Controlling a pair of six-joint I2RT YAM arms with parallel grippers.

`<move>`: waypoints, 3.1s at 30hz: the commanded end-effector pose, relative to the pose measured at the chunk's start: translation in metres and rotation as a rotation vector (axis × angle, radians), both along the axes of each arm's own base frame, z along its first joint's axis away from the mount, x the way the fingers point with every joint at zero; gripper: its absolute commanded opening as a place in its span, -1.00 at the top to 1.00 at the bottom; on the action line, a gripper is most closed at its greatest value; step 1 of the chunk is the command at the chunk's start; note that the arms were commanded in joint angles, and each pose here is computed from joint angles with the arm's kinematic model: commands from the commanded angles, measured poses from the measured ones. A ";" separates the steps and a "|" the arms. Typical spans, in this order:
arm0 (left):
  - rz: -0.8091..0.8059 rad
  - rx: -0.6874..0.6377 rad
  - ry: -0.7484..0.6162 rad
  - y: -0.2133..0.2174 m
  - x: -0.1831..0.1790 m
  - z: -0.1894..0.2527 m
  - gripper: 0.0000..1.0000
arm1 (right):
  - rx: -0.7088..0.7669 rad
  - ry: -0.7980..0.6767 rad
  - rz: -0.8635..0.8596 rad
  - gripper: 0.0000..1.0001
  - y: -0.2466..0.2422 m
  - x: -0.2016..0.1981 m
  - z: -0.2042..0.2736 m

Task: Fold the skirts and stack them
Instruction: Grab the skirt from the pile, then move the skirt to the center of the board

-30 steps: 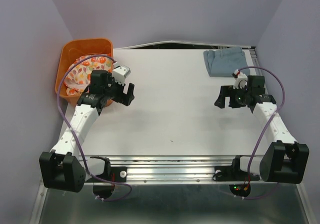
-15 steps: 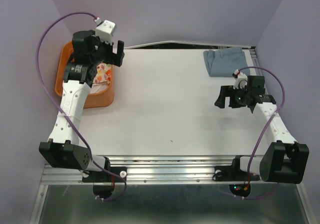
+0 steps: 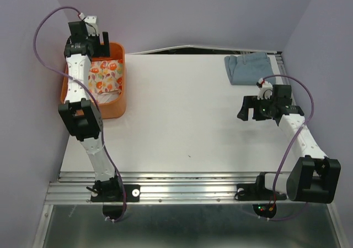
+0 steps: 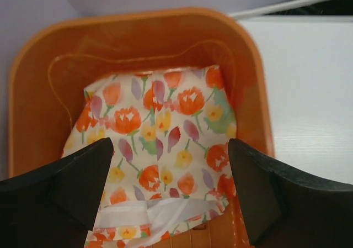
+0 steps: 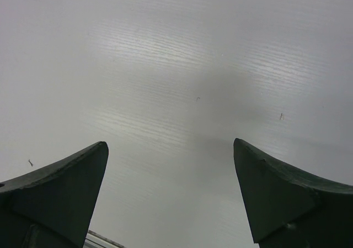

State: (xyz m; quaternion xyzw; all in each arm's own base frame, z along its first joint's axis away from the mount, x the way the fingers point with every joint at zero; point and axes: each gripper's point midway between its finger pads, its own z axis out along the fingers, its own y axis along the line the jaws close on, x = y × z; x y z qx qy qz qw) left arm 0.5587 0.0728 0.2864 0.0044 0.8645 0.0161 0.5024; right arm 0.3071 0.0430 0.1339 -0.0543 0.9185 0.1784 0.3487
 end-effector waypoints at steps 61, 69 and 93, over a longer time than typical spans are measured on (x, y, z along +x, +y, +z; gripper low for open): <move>-1.074 -0.175 -0.175 -0.296 -0.175 0.038 1.00 | -0.001 -0.036 -0.032 -1.00 -0.002 0.009 0.009; -0.912 -0.090 -0.092 -0.295 -0.126 0.002 1.00 | 0.005 -0.011 -0.034 -1.00 -0.002 0.014 0.004; -1.352 0.617 0.187 -0.414 -0.347 -0.210 -0.47 | -0.028 0.125 0.036 -1.00 -0.005 0.026 -0.011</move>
